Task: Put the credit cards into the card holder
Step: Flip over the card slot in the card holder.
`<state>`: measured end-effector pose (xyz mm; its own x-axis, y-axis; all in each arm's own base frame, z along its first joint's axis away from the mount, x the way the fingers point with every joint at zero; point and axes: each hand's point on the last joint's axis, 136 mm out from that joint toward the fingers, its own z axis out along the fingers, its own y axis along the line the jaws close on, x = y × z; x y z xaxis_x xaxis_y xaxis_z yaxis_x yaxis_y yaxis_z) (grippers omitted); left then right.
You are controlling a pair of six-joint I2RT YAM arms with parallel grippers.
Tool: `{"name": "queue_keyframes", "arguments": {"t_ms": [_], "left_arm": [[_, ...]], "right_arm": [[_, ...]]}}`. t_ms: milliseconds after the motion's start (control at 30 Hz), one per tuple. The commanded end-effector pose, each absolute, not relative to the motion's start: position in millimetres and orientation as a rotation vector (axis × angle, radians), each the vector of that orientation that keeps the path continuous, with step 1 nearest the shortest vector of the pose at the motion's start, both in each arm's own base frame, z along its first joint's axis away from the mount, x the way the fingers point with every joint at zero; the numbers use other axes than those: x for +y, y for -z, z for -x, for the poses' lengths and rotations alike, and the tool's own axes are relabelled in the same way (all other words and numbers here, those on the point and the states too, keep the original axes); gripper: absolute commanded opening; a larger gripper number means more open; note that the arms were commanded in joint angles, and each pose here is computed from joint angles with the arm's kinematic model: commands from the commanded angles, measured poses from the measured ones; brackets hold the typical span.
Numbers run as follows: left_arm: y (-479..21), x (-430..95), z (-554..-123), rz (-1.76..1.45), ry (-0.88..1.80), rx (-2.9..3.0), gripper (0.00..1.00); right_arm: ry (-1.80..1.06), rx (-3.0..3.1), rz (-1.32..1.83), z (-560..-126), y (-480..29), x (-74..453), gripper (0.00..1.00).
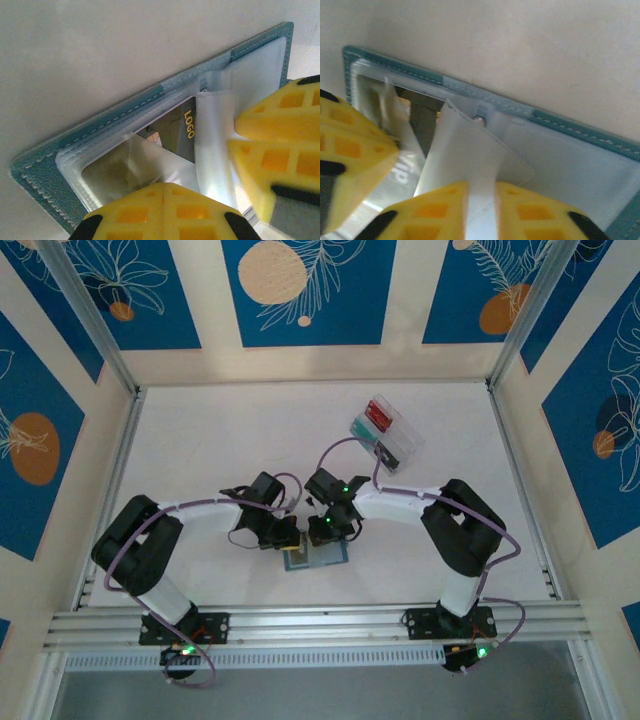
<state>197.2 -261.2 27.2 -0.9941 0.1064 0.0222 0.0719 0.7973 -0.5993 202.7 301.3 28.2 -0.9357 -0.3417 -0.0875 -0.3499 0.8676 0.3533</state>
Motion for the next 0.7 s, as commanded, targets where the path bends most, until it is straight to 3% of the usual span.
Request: {"name": "queue_keyframes", "arguments": {"t_ms": [0,67,233,667], "left_arm": [[-14.2,-251.8,-184.6,0.159,-0.879,-2.913,0.0],[-15.6,-252.6,-185.5,0.156,-0.887,-2.914,0.0],[-16.8,-253.7,-185.9,0.152,-0.896,-2.911,0.0],[-17.0,-254.2,-186.3,0.153,-0.899,-2.911,0.0]], "right_arm": [[-0.767,3.011,0.548,-192.2,-44.9,314.0,0.35],[-0.817,3.015,0.522,-188.6,-48.1,316.1,0.43],[-0.913,3.063,0.416,-176.9,-49.8,316.1,0.53],[-1.005,3.139,0.288,-150.9,-46.0,313.6,0.57]]}}
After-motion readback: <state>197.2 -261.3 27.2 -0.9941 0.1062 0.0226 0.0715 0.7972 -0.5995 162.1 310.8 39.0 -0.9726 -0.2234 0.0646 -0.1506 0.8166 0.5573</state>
